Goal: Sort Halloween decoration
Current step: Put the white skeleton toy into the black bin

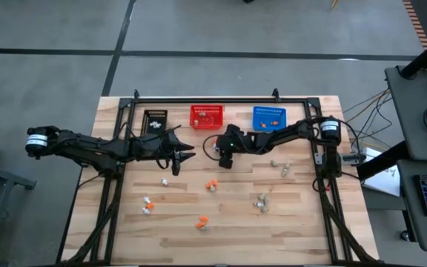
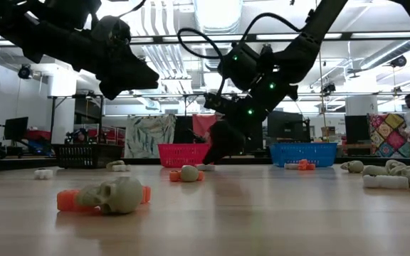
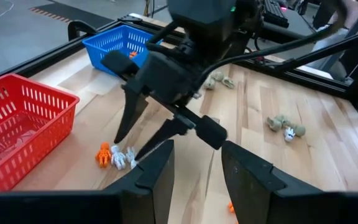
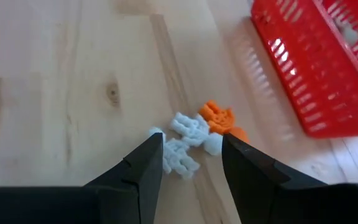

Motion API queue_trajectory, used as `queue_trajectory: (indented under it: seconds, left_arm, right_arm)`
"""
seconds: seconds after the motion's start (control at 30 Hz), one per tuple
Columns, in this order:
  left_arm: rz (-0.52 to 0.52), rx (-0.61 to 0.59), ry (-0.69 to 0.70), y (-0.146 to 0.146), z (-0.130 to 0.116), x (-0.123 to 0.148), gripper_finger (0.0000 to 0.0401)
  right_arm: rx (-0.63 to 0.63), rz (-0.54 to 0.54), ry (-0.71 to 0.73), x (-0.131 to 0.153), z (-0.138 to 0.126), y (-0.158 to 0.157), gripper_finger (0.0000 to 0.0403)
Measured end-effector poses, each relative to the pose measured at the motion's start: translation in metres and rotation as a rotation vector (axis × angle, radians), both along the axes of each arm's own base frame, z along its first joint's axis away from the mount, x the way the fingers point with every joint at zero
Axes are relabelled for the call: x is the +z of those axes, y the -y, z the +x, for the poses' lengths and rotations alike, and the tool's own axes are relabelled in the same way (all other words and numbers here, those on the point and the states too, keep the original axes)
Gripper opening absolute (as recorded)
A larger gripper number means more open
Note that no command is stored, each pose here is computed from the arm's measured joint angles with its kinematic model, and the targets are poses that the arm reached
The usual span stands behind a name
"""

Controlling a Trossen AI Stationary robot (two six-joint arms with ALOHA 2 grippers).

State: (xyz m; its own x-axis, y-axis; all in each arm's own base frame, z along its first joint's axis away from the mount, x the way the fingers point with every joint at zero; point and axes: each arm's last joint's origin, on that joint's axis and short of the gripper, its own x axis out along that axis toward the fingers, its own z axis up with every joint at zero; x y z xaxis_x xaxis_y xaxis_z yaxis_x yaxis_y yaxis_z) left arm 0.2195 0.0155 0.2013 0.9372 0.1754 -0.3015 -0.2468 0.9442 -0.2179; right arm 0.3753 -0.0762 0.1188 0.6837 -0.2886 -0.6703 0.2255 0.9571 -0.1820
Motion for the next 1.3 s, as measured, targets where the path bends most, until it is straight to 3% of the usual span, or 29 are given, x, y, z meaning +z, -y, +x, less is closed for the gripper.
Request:
queue_trajectory:
  seconds: [0.63,1.3]
  left_arm:
    - [0.0,0.0,0.0,0.0,0.0,0.0,0.0116]
    - [0.0,0.0,0.0,0.0,0.0,0.0,0.0116]
  right_arm:
    - [0.037,0.107,-0.013,-0.015,0.001,-0.001,0.0143]
    - [0.076,0.143,0.001,-0.011,0.001,-0.002,0.0023]
